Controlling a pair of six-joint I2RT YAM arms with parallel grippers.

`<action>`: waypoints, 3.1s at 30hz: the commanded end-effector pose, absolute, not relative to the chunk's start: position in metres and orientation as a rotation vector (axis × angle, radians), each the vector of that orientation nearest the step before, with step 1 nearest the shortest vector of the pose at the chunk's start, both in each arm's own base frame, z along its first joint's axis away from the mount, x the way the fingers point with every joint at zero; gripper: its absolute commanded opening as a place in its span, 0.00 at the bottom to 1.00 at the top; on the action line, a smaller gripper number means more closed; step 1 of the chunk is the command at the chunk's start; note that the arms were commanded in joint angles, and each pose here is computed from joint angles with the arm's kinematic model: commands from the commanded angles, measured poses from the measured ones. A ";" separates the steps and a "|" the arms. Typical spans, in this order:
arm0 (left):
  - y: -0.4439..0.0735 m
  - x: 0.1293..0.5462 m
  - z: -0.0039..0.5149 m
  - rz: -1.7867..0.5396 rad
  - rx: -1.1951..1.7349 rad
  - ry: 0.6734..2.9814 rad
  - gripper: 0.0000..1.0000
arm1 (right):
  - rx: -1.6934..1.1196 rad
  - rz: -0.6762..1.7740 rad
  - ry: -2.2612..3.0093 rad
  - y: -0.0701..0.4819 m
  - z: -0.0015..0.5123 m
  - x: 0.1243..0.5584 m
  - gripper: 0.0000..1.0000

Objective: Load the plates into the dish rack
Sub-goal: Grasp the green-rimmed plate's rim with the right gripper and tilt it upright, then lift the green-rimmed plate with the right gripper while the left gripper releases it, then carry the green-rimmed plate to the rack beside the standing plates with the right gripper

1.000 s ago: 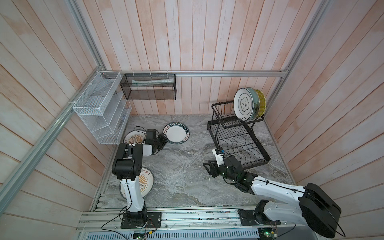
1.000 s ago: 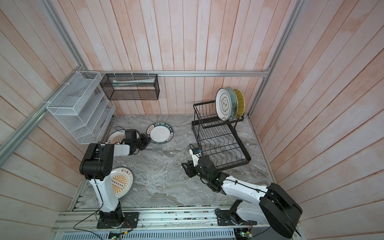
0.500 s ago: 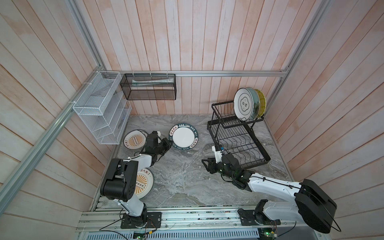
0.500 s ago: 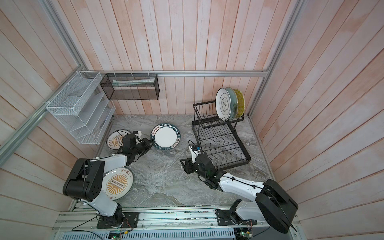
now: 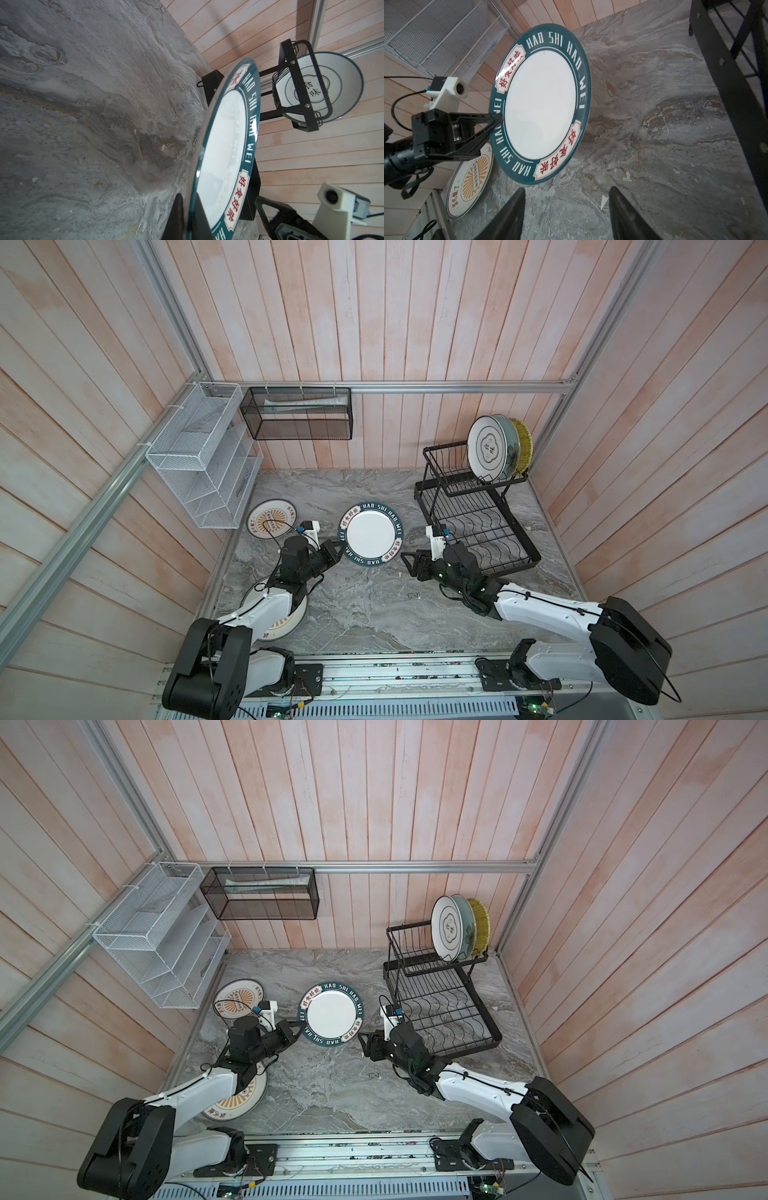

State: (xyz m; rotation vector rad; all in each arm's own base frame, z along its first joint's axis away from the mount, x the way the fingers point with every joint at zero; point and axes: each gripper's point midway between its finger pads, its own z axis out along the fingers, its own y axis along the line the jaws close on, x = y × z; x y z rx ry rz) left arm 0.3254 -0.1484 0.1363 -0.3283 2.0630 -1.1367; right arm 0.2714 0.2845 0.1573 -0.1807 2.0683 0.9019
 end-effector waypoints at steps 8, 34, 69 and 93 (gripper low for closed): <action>-0.164 0.301 0.167 -1.263 -0.132 1.912 0.00 | -0.218 1.015 2.004 0.296 0.187 0.289 0.64; -0.187 0.286 0.182 -1.318 0.051 1.866 0.00 | -0.301 1.133 1.971 0.311 0.196 0.287 0.39; -0.194 0.289 0.184 -1.325 0.071 1.915 0.29 | -0.261 1.128 1.938 0.296 0.204 0.287 0.00; -0.190 0.287 0.203 -1.286 0.091 1.882 0.29 | -0.290 0.967 1.694 0.241 0.312 0.306 0.00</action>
